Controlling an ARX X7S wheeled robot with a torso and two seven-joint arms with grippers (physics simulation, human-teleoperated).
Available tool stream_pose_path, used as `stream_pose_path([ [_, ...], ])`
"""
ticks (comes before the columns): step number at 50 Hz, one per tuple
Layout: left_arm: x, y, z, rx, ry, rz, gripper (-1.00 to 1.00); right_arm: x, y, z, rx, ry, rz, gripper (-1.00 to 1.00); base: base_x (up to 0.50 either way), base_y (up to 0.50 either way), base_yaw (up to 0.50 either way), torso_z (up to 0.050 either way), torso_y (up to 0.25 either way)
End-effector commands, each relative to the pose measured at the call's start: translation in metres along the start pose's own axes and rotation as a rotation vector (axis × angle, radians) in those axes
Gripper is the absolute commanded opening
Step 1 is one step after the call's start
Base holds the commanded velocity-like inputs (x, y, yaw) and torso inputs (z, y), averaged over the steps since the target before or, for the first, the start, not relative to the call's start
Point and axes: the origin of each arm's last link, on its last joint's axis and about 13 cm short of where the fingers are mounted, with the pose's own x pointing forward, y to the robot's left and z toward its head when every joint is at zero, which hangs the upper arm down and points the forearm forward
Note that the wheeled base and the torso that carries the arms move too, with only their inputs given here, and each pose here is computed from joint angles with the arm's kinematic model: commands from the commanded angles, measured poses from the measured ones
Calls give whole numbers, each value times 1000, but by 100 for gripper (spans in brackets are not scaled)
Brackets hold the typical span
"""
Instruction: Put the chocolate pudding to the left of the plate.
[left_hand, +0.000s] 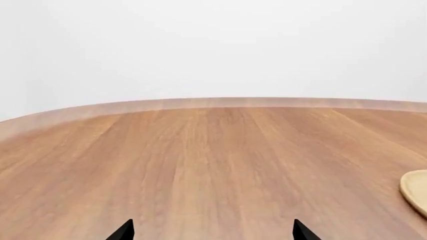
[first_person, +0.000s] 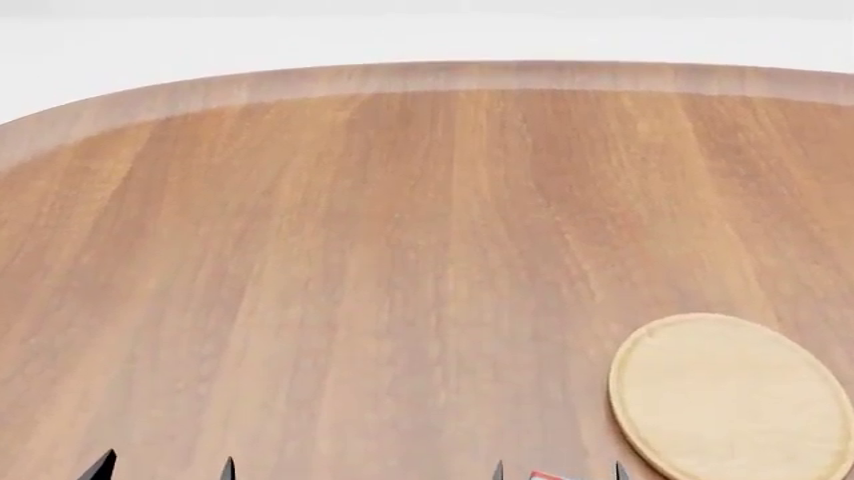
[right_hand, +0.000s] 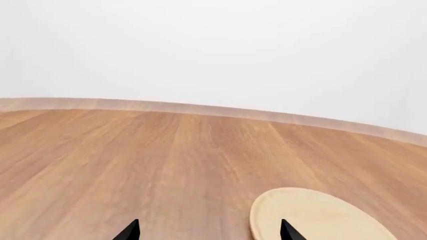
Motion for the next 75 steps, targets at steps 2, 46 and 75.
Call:
stream_pose_path([
  [2, 0, 0, 0, -1, 0, 2, 100, 0, 0, 0, 0, 1, -1, 100, 104, 0, 0, 0, 0],
  [46, -1, -1, 1, 2, -2, -4, 100, 0, 1, -1, -3, 5, 5, 100, 107, 0, 0, 0, 0],
  [75, 0, -1, 0, 2, -1, -2, 100, 1, 0, -2, -8, 8, 0, 100, 107, 0, 0, 0, 0],
])
